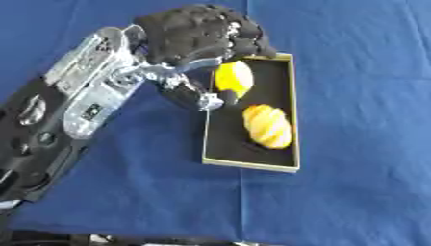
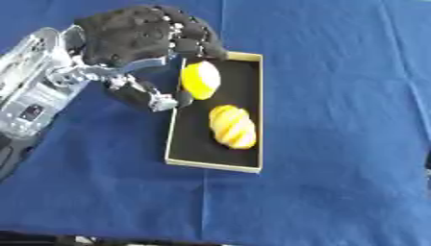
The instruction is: Pick up objects on the table and place them in the box.
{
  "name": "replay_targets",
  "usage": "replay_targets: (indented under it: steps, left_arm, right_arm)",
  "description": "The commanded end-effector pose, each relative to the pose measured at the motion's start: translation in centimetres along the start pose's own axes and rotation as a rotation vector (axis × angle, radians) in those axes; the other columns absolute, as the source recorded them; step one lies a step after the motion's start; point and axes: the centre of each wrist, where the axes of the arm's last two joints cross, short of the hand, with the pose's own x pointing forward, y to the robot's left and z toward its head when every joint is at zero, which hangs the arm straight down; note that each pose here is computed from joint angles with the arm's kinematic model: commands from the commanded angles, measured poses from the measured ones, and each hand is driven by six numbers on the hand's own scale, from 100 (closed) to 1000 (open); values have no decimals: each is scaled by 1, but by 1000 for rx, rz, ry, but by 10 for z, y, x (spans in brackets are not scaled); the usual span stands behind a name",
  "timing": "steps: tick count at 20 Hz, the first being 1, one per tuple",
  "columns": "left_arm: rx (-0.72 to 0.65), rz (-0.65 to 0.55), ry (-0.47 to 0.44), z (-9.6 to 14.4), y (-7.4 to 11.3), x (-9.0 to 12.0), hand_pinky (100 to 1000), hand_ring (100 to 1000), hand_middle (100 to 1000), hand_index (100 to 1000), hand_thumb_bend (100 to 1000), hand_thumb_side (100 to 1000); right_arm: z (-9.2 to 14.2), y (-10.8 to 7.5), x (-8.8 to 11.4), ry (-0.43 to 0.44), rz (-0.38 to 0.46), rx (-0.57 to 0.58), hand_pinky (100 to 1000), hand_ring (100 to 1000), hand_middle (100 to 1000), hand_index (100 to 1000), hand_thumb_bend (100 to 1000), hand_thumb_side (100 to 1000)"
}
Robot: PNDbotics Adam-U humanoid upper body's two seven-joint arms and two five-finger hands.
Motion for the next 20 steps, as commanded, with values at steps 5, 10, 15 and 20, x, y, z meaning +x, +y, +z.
replay_targets:
  steps: [5, 10, 15, 20]
  left_arm:
    - [322, 75, 155, 56, 59, -8, 833, 823, 757, 892, 100, 100]
    - [560, 69, 320, 111, 88, -13, 852, 824, 772, 893, 100, 143]
    - [842, 31, 418, 158, 97, -23, 879, 832, 787, 900, 100, 346]
    - [1006, 8, 430, 191, 93, -28, 883, 835, 795, 903, 100, 502]
  right_arm:
    - [-5, -8, -1, -52, -4, -37, 778, 907, 791, 899, 100, 667]
    - [-5, -13, -2, -77, -1, -64, 779, 905, 792, 897, 100, 635]
    - [-3, -18, -3, -100, 2, -99, 780, 904, 792, 896, 100, 611]
    - [0, -21, -4, -121, -4, -139, 781, 903, 794, 896, 100, 600]
